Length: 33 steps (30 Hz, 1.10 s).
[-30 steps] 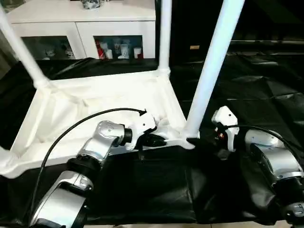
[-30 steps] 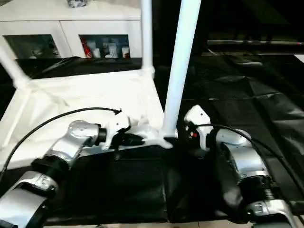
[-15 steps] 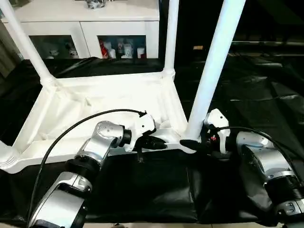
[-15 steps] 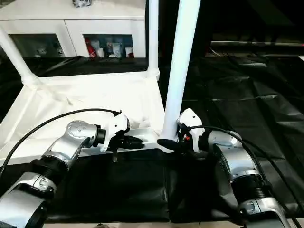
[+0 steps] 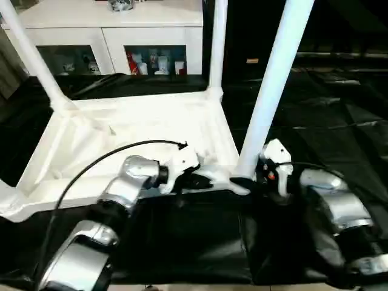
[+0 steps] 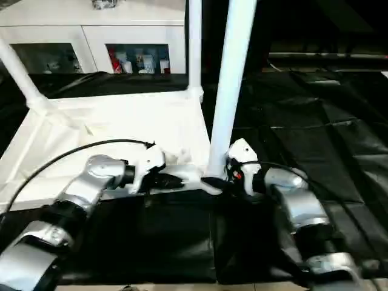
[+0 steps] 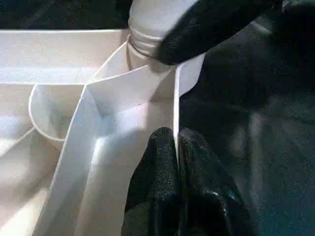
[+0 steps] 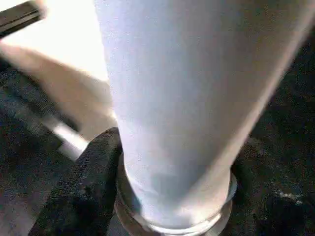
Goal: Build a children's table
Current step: Rotate leg to tighten
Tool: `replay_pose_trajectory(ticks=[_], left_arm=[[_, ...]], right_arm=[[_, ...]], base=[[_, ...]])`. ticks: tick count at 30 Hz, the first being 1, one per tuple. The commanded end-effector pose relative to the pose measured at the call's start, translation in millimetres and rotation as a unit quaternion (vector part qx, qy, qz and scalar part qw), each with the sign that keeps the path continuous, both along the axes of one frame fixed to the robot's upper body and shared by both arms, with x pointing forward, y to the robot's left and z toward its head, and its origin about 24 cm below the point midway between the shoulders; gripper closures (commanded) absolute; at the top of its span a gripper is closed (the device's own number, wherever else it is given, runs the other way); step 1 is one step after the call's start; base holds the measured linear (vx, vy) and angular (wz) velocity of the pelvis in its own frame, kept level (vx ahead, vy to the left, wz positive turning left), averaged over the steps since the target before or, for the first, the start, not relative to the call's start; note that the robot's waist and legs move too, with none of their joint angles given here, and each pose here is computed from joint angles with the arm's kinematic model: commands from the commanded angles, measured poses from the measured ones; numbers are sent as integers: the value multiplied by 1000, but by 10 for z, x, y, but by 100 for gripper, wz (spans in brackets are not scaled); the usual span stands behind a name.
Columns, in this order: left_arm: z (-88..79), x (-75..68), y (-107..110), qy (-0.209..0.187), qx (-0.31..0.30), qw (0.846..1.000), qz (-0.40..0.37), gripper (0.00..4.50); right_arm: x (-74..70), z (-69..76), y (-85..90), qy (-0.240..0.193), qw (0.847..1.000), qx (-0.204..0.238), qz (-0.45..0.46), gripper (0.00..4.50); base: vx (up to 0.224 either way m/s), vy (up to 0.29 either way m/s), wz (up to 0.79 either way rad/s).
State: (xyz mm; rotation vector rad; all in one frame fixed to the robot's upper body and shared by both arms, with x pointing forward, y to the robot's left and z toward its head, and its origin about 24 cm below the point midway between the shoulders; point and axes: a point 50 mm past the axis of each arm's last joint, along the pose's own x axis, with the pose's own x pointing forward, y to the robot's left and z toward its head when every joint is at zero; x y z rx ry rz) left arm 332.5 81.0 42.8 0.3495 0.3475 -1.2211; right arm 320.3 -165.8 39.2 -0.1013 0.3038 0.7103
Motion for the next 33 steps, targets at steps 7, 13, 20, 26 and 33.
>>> replay_pose_trajectory(ticks=[7,13,20,26,33], left_arm=[[-101,2,-490,4,-9,996,90,450],[-115,-50,-534,-20,9,999,41,450],[-78,-5,-266,-27,13,999,23,450],[-30,-24,-62,-11,-1,1000,-12,450],[68,-124,9,4,-34,995,-93,450]], right_arm=[[123,-218,344,22,985,-28,-168,178],[172,-104,471,-8,991,3,-133,108],[208,120,118,-26,996,34,-84,57],[-37,205,-167,11,997,-5,74,12],[-231,229,-265,31,981,-53,184,12]], base=[[0,0,0],[0,0,0],[0,0,0],[0,0,0],[0,0,0]])
